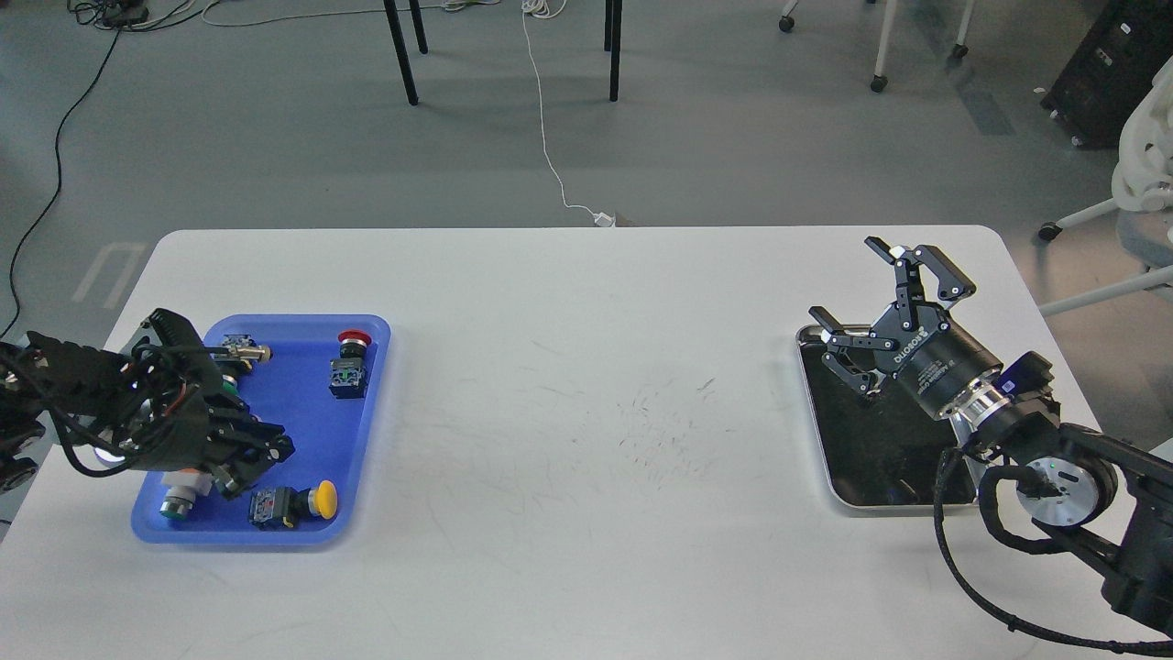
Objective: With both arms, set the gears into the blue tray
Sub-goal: 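Carry the black part into the blue tray and release it, then raise the left gripper up from the blue tray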
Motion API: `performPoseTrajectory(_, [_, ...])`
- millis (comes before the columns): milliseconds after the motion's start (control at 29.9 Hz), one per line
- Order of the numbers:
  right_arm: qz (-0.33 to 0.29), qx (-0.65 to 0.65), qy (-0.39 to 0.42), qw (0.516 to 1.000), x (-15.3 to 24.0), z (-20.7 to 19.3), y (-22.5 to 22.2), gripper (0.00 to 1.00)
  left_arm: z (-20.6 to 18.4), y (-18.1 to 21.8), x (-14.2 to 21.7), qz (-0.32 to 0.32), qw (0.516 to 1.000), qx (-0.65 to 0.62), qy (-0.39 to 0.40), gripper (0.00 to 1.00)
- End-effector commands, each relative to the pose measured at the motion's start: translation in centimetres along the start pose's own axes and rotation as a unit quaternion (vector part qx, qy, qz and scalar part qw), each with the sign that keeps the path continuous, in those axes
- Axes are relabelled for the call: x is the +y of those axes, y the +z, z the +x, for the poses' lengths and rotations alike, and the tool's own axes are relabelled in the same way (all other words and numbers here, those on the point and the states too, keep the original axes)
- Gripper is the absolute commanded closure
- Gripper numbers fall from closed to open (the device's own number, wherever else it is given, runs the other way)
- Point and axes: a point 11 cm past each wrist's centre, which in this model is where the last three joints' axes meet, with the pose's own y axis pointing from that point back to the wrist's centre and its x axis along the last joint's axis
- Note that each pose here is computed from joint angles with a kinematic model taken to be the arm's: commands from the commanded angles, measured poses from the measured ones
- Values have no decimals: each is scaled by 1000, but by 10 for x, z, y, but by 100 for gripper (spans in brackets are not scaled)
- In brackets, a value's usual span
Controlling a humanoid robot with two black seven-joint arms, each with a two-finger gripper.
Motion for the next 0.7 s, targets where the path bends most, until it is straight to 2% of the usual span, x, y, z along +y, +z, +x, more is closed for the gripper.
performPoseTrajectory(0, [0,0,0,1000,0,0,0,3,-1,-3,-3,3,1000,3,-3,79])
performPoseTrajectory(200, [-1,-1,2,1000,2,1,1,3,-11,-4,-5,5,1000,13,-13,74])
performPoseTrajectory(301, [-1,-1,2,1000,2,1,2,3,-15,-3,-6,4,1000,16,-15,69])
performPoseTrajectory(401, [-1,-1,1,1000,2,1,1,3,-17,-2,-7,3,1000,14,-11,50])
performPoseTrajectory(468, [-1,-1,1,1000,2,1,1,3,-15,-3,-7,3,1000,9,0,21])
performPoseTrajectory(501, [-1,-1,1,1000,2,1,1,3,-14,-3,-7,4,1000,6,6,11])
performPoseTrajectory(601, [-1,1,3,1000,3,2,0,3,-8,-9,0,14,1000,2,25,6])
performPoseTrajectory(668, [-1,4,2,1000,2,2,-2,3,16,-18,11,22,997,28,75,5])
